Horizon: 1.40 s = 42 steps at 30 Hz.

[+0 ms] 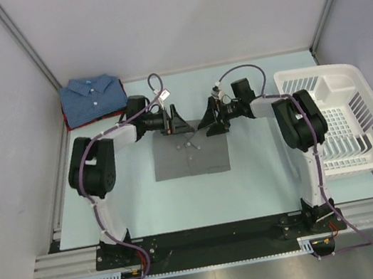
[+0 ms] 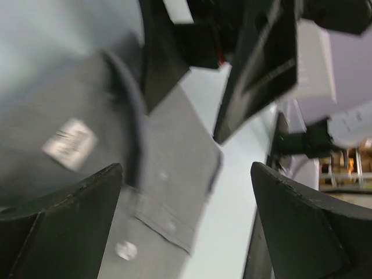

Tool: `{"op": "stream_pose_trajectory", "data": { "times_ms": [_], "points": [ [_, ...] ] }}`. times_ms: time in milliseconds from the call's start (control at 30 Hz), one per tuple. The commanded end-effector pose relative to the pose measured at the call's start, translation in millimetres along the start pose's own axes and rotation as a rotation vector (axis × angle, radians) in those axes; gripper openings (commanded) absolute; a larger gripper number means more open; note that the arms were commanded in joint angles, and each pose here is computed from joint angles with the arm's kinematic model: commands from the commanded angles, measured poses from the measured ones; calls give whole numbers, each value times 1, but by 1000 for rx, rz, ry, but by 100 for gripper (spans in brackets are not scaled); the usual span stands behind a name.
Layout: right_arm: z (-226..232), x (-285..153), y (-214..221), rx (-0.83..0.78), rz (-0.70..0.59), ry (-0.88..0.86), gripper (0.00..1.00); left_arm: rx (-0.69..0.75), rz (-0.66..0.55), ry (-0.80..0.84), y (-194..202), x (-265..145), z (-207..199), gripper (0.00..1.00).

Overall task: Fold and stack the long sleeve shirts
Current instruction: Fold the shirt, then neatly place the folded shirt to the corner

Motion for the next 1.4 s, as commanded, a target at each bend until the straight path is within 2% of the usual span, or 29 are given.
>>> {"op": "stream_pose_trajectory", "data": {
  "times_ms": [0, 133, 267, 533, 633, 733, 833, 900, 967, 1000, 1033, 1133, 1200, 1233, 1367],
  "points": [
    [-44, 8, -23, 8, -25, 36, 100, -114, -92, -117, -16, 14, 56, 98],
    [-75, 4, -28, 89, -39, 66, 100, -288, -143, -206, 9, -10, 101, 97],
    [-89, 0, -19, 132, -20, 94, 100, -358, -140, -209, 40, -30, 101, 98],
    [-78, -9, -38, 91, -34, 109, 100, -320, -187, -225, 44, -73, 84, 99],
    [-57, -14, -47, 37, -42, 99, 100, -279, -243, -299, 29, -111, 78, 97],
    [-16, -22, -53, -31, -56, 56, 97, -212, -274, -405, 14, -140, 59, 96],
    [26, -27, -46, -141, -58, 67, 95, -239, -248, -532, 18, -162, 40, 95],
    [53, -21, -33, -287, -36, 93, 93, -299, -213, -612, 33, -176, 38, 96],
    [62, -15, -23, -362, -28, 201, 88, -320, -200, -667, 39, -189, 34, 97],
    [73, 3, -5, -447, 15, 234, 87, -375, -184, -687, 48, -196, 33, 99],
    [70, 8, -1, -537, 27, 325, 83, -391, -172, -701, 51, -200, 33, 99],
    [76, 44, 33, -740, 116, 423, 74, -436, -124, -748, 65, -210, 34, 99],
    [80, 62, 47, -822, 146, 449, 69, -449, -97, -781, 75, -213, 34, 99],
    [86, 81, 65, -922, 180, 466, 63, -455, -85, -792, 78, -213, 33, 100],
    [100, 127, 107, -1121, 249, 471, 56, -486, -33, -887, 101, -217, 30, 100]
  ]
}}
Point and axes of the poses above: each gripper's point midway between its finger pads, its own x axis out along the fingers, its own z axis along the line the jaws close on, y = z × x, the point moved 5 cm from there along -x, back along the fingers, and after that the axes turned 14 degrees about x, right-handed, at the moved point
